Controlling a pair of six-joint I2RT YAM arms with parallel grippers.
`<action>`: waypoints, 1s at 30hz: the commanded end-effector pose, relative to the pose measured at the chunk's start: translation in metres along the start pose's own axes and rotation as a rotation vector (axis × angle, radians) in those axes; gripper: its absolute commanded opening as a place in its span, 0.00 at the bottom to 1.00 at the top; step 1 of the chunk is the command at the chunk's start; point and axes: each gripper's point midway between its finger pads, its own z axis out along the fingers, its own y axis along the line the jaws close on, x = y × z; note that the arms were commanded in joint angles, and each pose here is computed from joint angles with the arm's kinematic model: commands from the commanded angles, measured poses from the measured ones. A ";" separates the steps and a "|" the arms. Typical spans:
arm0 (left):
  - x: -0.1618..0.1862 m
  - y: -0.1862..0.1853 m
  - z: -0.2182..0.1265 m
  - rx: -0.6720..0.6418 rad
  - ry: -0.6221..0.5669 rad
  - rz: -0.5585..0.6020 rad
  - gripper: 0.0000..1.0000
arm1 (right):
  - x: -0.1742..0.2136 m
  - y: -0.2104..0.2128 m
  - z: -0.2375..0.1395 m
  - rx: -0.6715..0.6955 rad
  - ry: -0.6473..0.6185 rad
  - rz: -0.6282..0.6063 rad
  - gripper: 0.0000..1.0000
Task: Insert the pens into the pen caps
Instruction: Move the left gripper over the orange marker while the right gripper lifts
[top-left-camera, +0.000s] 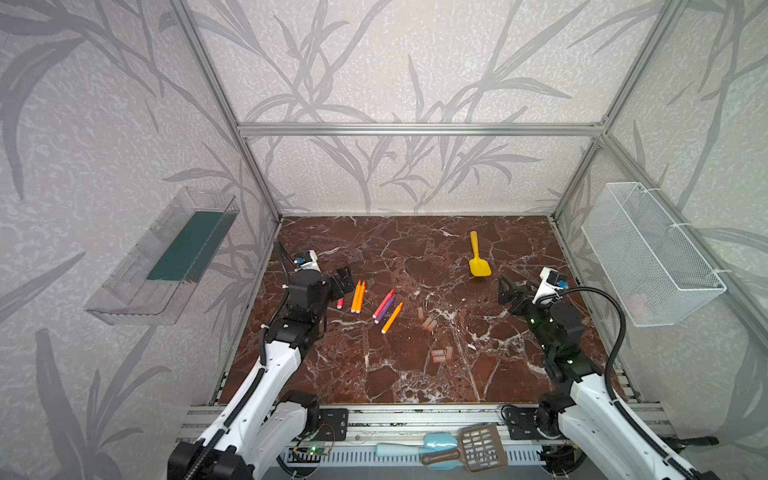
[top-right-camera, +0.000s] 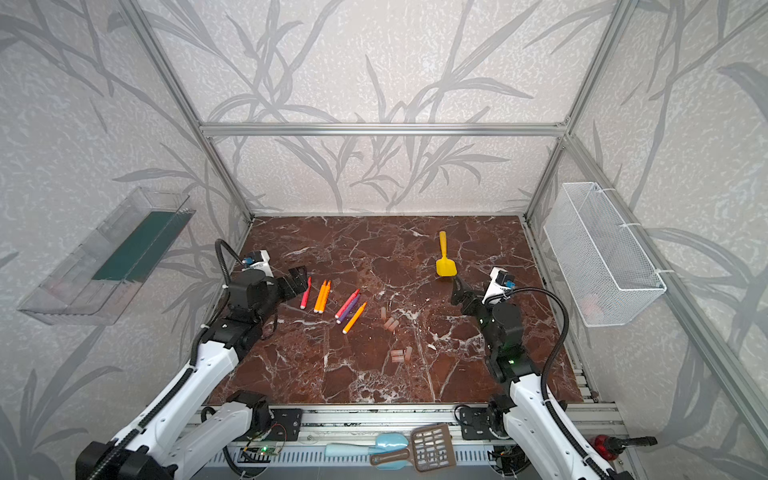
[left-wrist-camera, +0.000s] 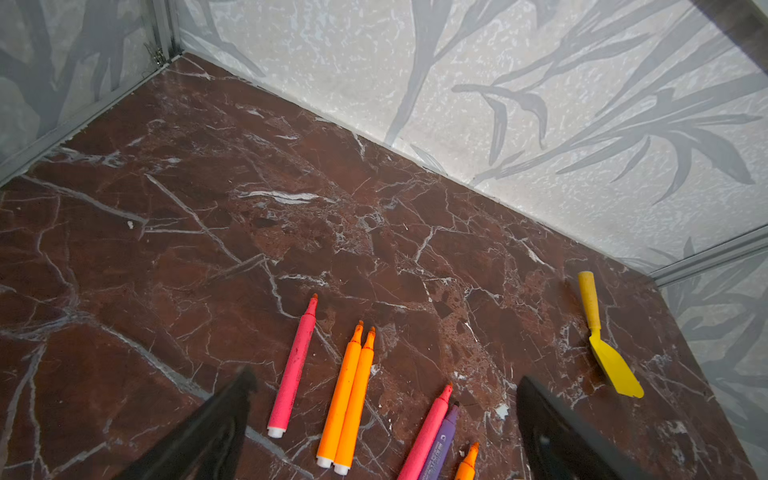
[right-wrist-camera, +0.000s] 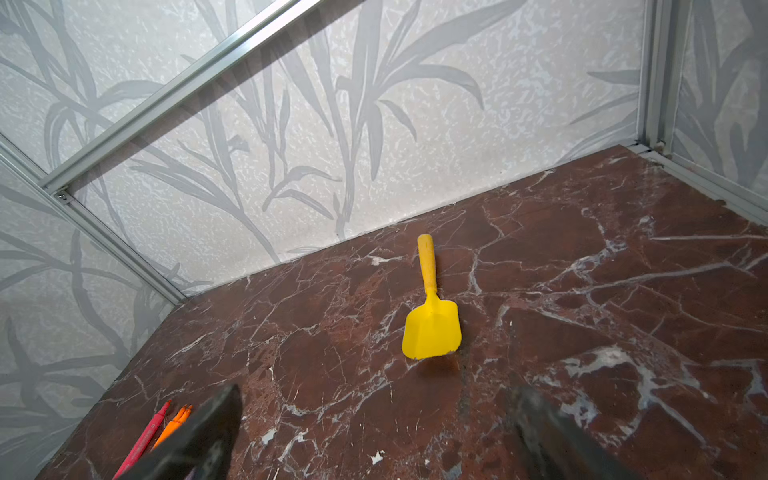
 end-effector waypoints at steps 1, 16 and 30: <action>-0.014 -0.003 -0.016 0.059 -0.120 -0.092 0.99 | -0.002 0.000 0.007 0.020 0.026 0.022 0.99; 0.047 -0.022 -0.010 0.102 0.139 0.130 0.88 | 0.035 -0.059 0.031 0.309 0.120 -0.028 1.00; 0.133 -0.046 0.003 0.021 0.427 0.473 0.57 | 0.051 -0.079 0.050 0.429 0.189 -0.025 0.92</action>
